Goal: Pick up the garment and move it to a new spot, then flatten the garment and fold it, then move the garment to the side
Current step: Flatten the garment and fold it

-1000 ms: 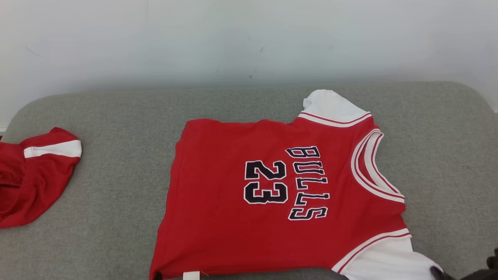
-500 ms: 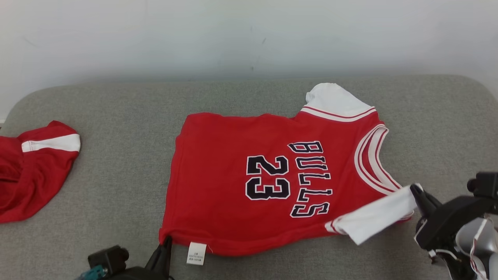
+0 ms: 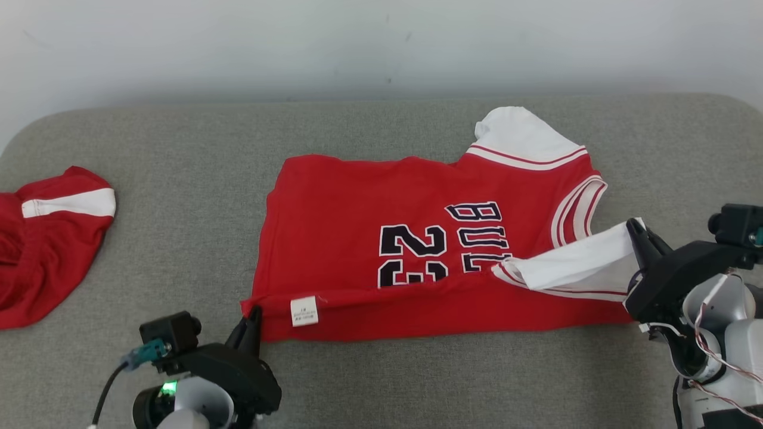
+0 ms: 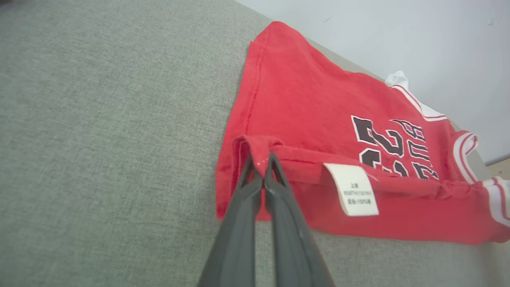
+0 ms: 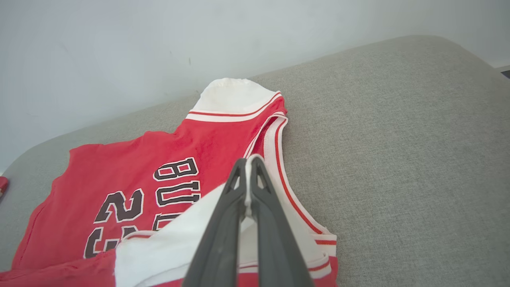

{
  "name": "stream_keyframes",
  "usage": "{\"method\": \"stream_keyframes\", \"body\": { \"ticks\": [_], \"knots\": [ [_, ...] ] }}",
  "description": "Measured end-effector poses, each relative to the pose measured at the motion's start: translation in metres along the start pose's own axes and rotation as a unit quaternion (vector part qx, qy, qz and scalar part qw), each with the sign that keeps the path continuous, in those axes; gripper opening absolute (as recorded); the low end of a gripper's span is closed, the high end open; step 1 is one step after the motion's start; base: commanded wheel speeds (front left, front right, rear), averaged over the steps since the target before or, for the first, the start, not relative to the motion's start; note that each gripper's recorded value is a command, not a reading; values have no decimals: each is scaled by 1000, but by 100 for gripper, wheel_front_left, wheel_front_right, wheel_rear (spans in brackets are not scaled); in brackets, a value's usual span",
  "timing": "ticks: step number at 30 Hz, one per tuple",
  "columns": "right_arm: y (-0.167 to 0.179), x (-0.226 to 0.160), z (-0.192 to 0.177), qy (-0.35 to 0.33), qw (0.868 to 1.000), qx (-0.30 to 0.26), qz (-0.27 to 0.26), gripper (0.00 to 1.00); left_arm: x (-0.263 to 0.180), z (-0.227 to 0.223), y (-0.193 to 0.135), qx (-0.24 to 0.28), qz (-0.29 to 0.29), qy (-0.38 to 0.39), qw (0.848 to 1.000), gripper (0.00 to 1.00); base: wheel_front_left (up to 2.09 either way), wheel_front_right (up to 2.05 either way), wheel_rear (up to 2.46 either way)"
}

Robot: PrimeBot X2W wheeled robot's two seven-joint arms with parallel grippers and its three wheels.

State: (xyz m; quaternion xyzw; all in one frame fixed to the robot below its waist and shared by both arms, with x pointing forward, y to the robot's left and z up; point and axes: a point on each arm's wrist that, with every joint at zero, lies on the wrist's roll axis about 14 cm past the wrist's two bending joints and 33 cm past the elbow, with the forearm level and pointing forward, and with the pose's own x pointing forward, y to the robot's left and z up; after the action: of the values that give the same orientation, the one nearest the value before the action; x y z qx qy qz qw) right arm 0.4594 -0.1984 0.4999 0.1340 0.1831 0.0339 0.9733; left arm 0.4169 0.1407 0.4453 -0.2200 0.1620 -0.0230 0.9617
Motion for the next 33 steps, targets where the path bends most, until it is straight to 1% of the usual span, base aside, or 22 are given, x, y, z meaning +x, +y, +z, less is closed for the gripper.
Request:
{"method": "stream_keyframes", "body": {
  "ticks": [6,15,17,18,22,24,25,26,27,28,33],
  "knots": [
    [2,16,1,-3,1000,-16,5,0,17,2,5,11,11,9,1000,0,0,0,0],
    [-10,33,-1,-8,1000,-11,-7,0,33,-2,7,18,14,17,1000,0,0,0,0],
    [-11,34,-3,-8,1000,-11,-9,0,34,-1,6,21,13,16,1000,5,0,0,0],
    [-11,35,-5,-4,1000,-10,-10,0,36,1,6,23,12,15,1000,6,0,0,0],
    [-13,39,-7,-3,1000,-12,-13,0,43,7,1,39,3,9,999,0,0,0,0],
    [-13,41,-11,1,1000,-10,-14,0,46,9,-2,46,-1,7,999,1,0,0,0],
    [-13,41,-13,2,1000,-9,-14,0,48,10,-2,49,-2,6,999,11,0,0,0],
    [-14,41,-13,0,1000,-6,-15,0,49,11,-3,51,-2,6,999,46,0,0,0],
    [-13,41,-12,-4,1000,-6,-15,87,50,13,-3,54,-3,2,999,100,0,0,0],
    [-13,42,-10,-8,1000,-5,-15,100,51,15,-4,56,-3,-4,998,100,0,0,0],
    [-9,41,2,-39,999,-1,-11,100,53,24,-7,70,-9,-30,997,100,0,0,0]
  ]
}}
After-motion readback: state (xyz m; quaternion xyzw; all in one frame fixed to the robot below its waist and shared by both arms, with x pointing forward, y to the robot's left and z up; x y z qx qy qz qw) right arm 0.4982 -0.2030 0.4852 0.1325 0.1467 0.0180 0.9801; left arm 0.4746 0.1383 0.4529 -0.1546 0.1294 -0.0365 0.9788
